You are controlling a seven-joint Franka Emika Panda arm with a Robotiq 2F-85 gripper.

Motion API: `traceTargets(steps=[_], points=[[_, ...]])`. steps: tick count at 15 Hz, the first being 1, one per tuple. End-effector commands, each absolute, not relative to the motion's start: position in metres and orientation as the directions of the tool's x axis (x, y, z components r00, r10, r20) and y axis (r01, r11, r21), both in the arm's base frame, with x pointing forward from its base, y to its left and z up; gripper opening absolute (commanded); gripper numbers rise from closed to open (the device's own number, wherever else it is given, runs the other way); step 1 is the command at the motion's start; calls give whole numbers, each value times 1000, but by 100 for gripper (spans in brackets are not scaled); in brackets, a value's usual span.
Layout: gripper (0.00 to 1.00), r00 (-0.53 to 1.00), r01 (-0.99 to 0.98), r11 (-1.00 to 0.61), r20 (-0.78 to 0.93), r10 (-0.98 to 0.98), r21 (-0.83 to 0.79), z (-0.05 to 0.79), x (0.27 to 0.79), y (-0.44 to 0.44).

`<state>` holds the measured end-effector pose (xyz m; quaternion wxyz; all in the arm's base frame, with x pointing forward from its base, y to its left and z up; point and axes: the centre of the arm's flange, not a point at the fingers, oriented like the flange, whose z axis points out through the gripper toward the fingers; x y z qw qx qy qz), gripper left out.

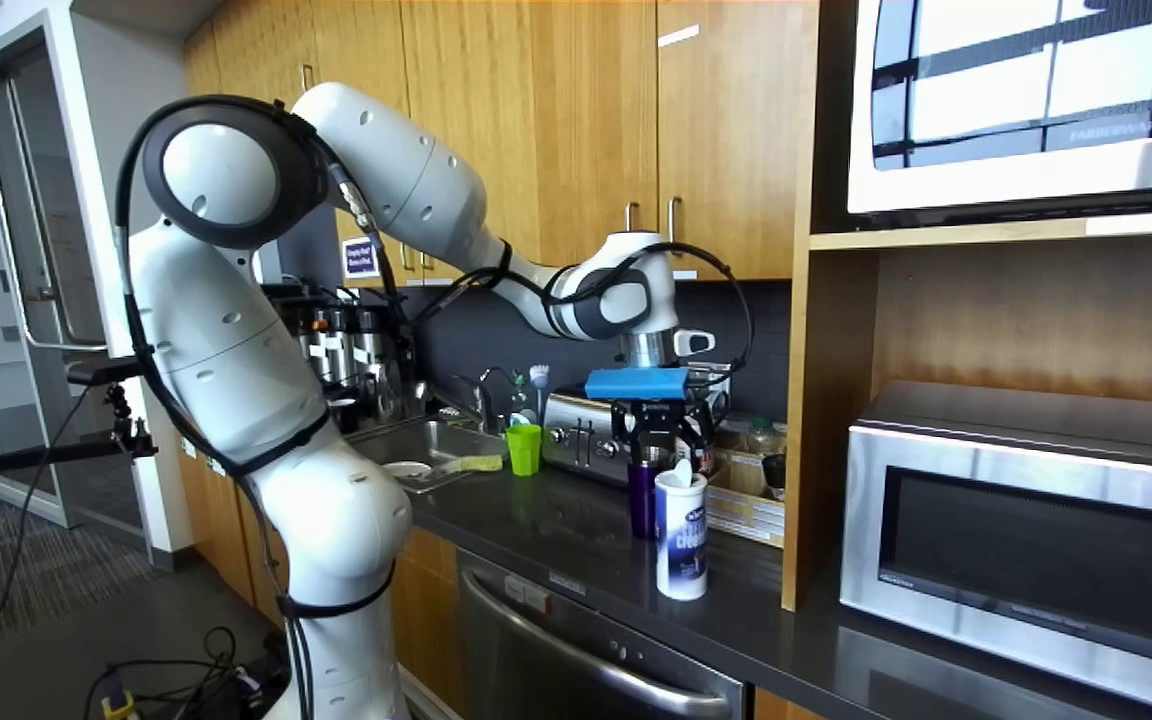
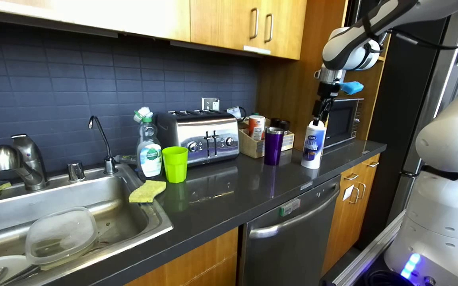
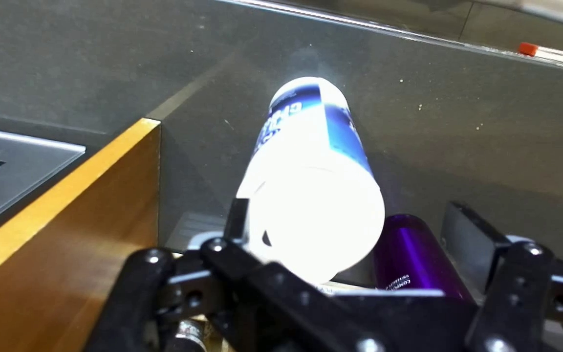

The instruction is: Pick up the blue container from the table and place it next to the red container in the box

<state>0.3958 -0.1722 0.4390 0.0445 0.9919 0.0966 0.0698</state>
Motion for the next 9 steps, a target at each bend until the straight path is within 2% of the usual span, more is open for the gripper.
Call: traceTargets(steps=[1, 9], points=[[100, 966, 206, -973, 138, 219, 103, 437, 404, -184], [100, 959, 232, -968, 145, 245, 96, 431, 408, -195]])
